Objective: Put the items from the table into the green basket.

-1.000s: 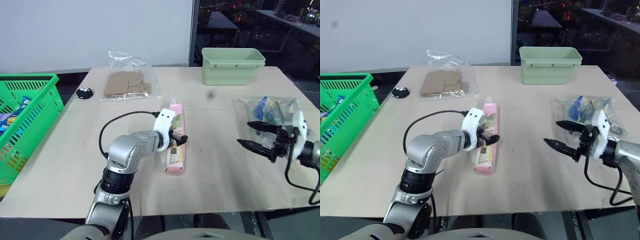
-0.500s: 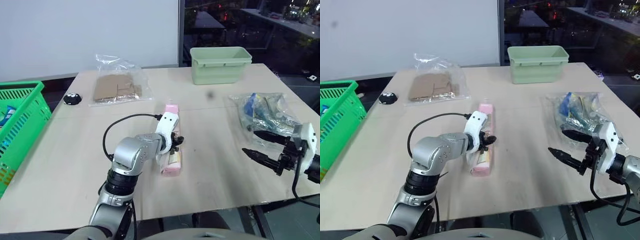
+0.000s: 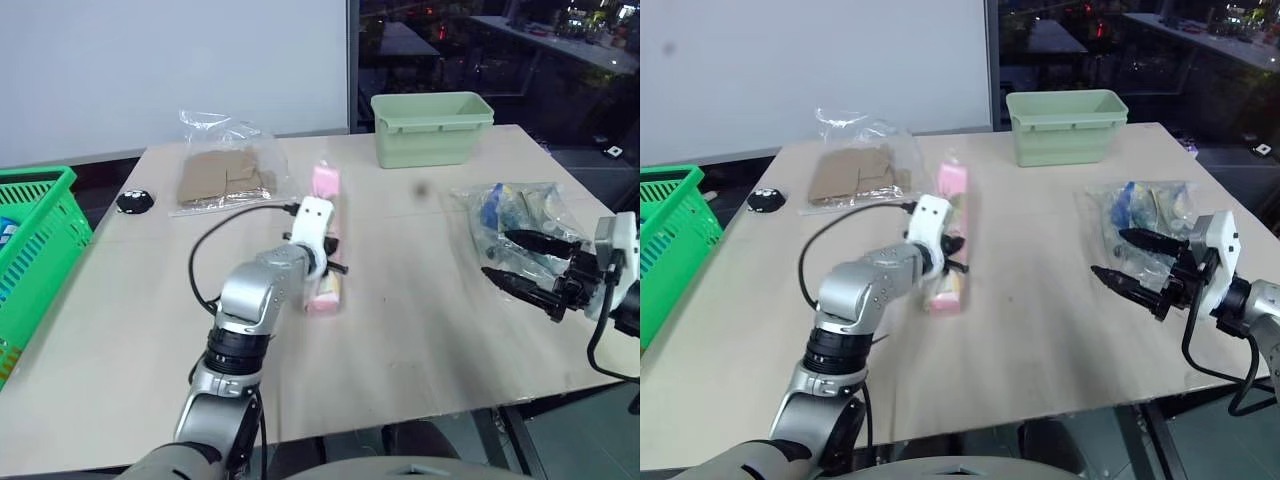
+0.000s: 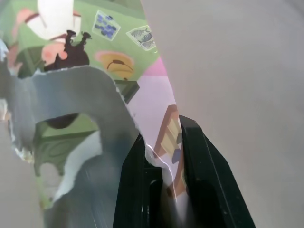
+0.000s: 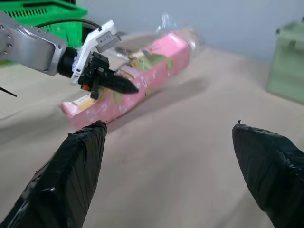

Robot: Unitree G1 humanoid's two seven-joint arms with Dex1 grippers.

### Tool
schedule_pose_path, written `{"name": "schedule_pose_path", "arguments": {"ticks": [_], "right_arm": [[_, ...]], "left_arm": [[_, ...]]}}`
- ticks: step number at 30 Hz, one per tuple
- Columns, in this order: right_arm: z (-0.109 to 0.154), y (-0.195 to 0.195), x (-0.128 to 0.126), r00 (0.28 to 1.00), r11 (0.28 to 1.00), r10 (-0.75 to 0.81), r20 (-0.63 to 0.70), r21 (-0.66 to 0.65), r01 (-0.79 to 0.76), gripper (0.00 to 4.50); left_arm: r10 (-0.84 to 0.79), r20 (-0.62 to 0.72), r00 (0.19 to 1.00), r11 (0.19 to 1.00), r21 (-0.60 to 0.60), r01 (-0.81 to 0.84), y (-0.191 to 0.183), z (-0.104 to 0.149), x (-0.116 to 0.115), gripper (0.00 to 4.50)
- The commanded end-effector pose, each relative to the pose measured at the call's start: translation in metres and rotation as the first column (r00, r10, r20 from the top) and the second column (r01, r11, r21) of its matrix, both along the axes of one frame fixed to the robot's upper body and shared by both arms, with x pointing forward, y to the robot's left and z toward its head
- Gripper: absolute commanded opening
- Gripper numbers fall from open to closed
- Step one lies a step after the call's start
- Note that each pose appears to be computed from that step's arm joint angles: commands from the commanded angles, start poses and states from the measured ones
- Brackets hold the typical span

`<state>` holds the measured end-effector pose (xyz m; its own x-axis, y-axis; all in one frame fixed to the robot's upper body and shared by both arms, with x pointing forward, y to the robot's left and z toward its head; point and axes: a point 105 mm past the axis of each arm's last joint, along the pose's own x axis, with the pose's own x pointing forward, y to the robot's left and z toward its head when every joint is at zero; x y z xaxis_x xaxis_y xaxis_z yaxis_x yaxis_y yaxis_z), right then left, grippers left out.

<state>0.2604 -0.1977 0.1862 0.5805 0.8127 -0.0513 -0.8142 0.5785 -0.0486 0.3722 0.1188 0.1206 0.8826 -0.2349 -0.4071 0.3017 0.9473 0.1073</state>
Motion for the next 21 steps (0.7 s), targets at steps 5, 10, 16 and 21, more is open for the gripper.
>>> {"name": "schedule_pose_path", "arguments": {"ticks": [5, 10, 16, 21], "right_arm": [[0.039, 0.037, 0.027, 0.979, 0.983, 0.163, 0.125, 0.063, -0.172, 4.50], [0.067, 0.081, 0.047, 0.924, 0.933, 0.320, 0.210, 0.102, -0.346, 4.50], [0.082, 0.117, 0.056, 0.856, 0.868, 0.444, 0.264, 0.111, -0.484, 4.50], [0.085, 0.137, 0.055, 0.810, 0.821, 0.514, 0.281, 0.113, -0.560, 4.50]], "left_arm": [[0.143, 0.314, 0.939, 0.974, 0.124, -0.190, 0.070, 0.080, 0.029, 0.01], [0.304, 0.415, 0.857, 0.886, 0.207, -0.415, 0.155, 0.113, 0.023, 0.01], [0.390, 0.537, 0.748, 0.737, 0.305, -0.603, 0.223, 0.155, -0.010, 0.01], [0.478, 0.582, 0.659, 0.607, 0.323, -0.726, 0.272, 0.175, -0.047, 0.01]]}}
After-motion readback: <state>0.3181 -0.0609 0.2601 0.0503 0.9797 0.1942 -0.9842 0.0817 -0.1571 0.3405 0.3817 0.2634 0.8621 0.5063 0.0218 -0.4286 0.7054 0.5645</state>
